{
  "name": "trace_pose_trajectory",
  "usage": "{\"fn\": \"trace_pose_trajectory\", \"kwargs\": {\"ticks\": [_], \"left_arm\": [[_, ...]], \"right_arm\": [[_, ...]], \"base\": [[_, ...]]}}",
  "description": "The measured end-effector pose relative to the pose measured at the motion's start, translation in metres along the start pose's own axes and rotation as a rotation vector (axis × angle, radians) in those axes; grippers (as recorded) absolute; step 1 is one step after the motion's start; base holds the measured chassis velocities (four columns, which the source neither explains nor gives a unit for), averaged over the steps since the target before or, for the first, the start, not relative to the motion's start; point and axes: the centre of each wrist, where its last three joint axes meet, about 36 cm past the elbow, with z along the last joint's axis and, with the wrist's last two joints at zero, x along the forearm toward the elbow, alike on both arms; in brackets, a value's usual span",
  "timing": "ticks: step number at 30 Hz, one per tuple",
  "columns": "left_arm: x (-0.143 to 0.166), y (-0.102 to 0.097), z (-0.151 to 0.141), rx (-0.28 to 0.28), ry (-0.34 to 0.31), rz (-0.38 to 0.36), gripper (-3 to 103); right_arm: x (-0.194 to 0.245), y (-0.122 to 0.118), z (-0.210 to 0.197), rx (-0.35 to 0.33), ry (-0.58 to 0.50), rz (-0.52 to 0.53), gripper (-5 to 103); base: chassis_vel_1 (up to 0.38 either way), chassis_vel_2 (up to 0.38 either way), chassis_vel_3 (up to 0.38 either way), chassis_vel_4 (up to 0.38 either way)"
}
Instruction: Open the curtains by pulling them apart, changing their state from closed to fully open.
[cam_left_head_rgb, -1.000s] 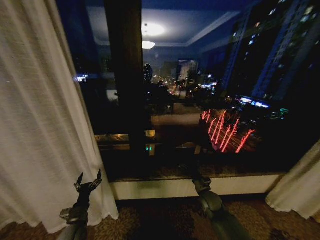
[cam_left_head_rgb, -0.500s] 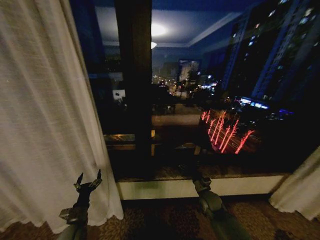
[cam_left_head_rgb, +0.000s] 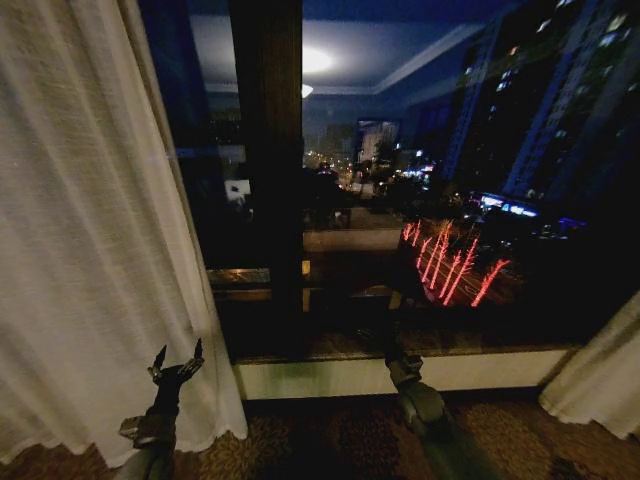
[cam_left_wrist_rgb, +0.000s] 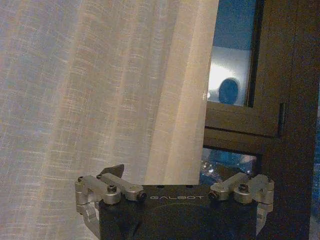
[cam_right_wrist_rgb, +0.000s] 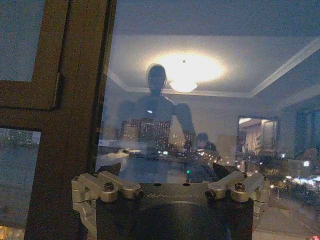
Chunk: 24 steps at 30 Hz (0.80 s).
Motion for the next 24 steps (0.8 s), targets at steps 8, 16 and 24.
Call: {"fn": "trace_pose_trajectory", "kwargs": {"ticks": [8,16,24], "left_arm": [[0.0,0.0,0.0,0.0,0.0,0.0,100],[0.0,0.0,0.0,0.0,0.0,0.0,100],[0.0,0.0,0.0,0.0,0.0,0.0,100]], "right_arm": [[0.0,0.0,0.0,0.0,0.0,0.0,100],[0.0,0.0,0.0,0.0,0.0,0.0,100],[0.0,0.0,0.0,0.0,0.0,0.0,100]], "base": [[0.069,0.045,-0.069,-0.031],[0.043,0.027,-0.043,-0.039],[0.0,0.0,0.0,0.0]]}}
